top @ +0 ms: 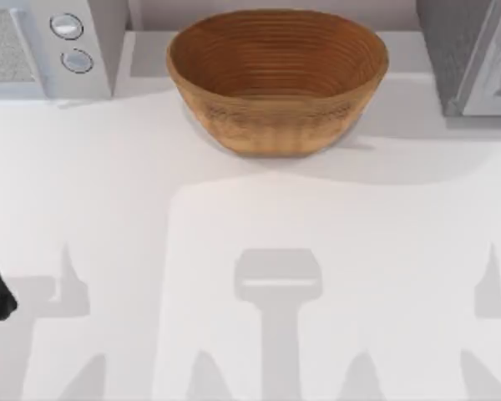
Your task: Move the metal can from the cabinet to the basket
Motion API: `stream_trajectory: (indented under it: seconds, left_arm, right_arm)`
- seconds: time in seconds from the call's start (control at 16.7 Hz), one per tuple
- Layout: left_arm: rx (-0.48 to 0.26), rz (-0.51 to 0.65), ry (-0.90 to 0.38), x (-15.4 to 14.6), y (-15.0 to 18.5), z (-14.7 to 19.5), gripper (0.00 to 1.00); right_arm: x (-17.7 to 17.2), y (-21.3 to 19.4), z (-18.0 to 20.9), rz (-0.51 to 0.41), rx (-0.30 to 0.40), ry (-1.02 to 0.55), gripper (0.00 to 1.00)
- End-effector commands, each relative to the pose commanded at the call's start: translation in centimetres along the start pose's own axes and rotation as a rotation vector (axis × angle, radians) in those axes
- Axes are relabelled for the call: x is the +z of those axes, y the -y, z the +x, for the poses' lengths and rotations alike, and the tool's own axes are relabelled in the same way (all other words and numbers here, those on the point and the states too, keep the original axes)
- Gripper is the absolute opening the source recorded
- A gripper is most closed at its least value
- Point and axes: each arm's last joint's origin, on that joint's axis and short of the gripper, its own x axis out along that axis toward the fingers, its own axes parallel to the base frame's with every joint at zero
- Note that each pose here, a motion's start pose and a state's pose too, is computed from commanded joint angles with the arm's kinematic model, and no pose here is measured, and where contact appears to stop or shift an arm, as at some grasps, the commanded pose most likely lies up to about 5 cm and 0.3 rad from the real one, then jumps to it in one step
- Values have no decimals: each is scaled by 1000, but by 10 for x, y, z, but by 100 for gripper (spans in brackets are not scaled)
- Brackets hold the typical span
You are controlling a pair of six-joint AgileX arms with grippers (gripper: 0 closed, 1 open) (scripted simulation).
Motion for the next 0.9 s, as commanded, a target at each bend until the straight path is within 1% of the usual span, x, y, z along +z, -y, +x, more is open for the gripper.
stream_trajectory:
  seconds: [0.18,0.36,0.48,0.66,0.9]
  left_arm:
    - [0,0,0,0,0,0,100]
    - [0,0,0,0,0,0,100]
    - [0,0,0,0,0,0,100]
    - [0,0,0,0,0,0,100]
    - [0,0,0,0,0,0,100]
  right_arm:
    - [3,0,0,0,1,1,100]
    - [28,-1,-1,2,5,5,100]
    - [58,-3,1,3,6,5,100]
    - [115,-6,9,3,4,-2,100]
    - [199,-13,38,0,-1,-22,100]
